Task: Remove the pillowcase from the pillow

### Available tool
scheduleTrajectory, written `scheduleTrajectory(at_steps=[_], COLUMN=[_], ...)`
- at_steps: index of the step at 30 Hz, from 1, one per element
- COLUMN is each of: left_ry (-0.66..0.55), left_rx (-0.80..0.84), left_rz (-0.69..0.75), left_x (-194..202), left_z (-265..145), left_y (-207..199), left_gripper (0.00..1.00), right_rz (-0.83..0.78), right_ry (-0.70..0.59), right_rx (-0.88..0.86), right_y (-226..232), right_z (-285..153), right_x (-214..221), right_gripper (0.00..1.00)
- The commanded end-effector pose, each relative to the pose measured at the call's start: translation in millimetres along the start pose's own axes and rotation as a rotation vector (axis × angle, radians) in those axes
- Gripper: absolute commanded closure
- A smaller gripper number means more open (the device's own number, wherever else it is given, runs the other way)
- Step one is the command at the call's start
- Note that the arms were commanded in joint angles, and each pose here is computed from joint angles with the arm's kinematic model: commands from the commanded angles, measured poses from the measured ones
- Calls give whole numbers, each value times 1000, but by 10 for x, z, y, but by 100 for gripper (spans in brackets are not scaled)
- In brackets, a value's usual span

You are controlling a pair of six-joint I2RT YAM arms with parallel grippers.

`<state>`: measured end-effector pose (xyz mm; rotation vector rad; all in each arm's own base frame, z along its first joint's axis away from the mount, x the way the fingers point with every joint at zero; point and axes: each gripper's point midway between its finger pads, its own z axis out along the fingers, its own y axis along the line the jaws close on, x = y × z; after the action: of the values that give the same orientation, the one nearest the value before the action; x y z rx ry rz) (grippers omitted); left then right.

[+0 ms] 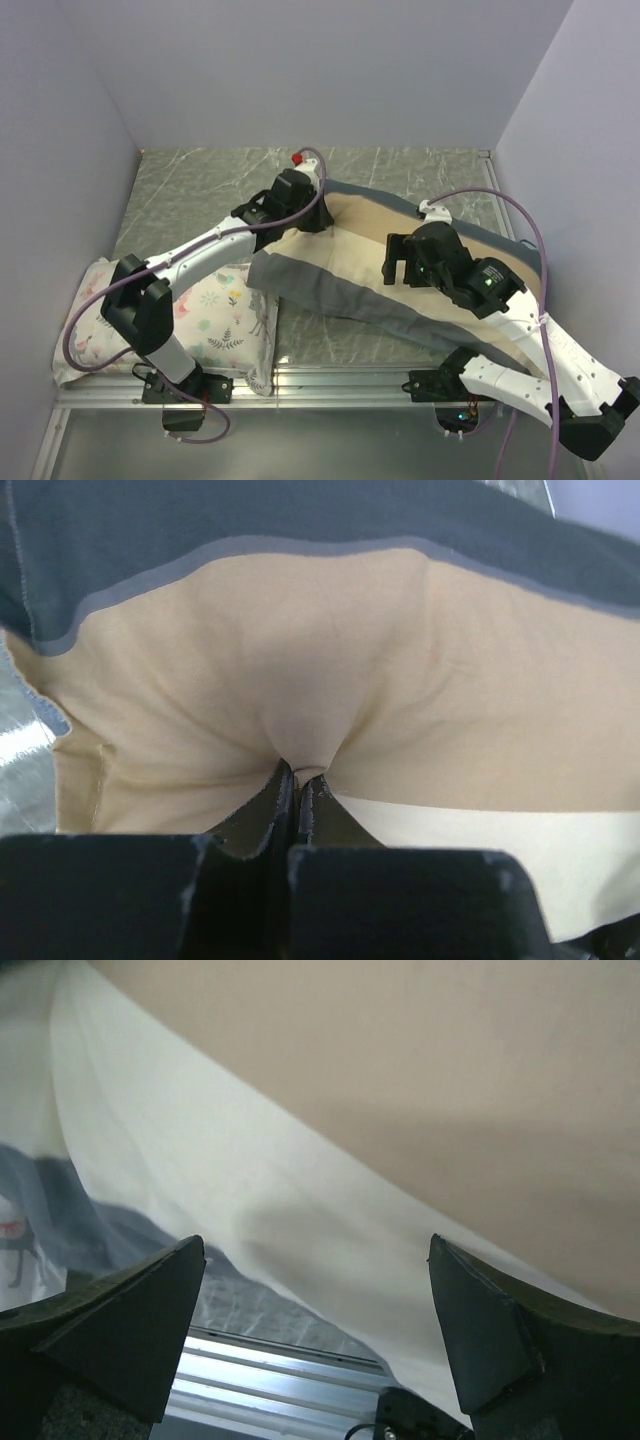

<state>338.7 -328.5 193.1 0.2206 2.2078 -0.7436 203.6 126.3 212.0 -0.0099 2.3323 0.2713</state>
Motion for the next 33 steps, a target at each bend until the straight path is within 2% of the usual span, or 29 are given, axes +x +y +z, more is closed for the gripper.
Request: scheduleTrajectory(at_steps=[1, 8, 13, 23, 26, 27, 28, 30, 33], left_ry=[-89, -133, -194, -224, -228, -228, -231, -240, -253], left_rx=[-24, -54, -58, -76, -64, -52, -47, -50, -44], left_rz=[-32, -61, -82, -79, -76, -73, -68, -61, -47], left_x=[-515, -887, -1121, -1194, -1209, -1215, -1221, -1250, -1297], left_z=[-18, -47, -266, -458, -508, -548, -565, -618, -689], left_y=[100, 362, 489, 535, 504, 471, 455, 450, 408], left_gripper=[100, 100, 100, 100, 100, 100, 100, 100, 100], right_rz=[-75, -122, -141, -204, -206, -206, -203, -201, -201], right_ry=[36, 58, 28, 40, 7, 6, -8, -53, -109], right_rx=[30, 114, 160, 212, 220, 215, 204, 163, 101], right_y=[-34, -97, -68, 77, 152, 186, 229, 364, 559], right_z=[-21, 205, 374, 654, 649, 643, 621, 512, 325], right_x=[37, 80, -63, -146, -333, -378, -450, -685, -1027], right_gripper=[0, 0, 0, 1, 27, 39, 66, 88, 98])
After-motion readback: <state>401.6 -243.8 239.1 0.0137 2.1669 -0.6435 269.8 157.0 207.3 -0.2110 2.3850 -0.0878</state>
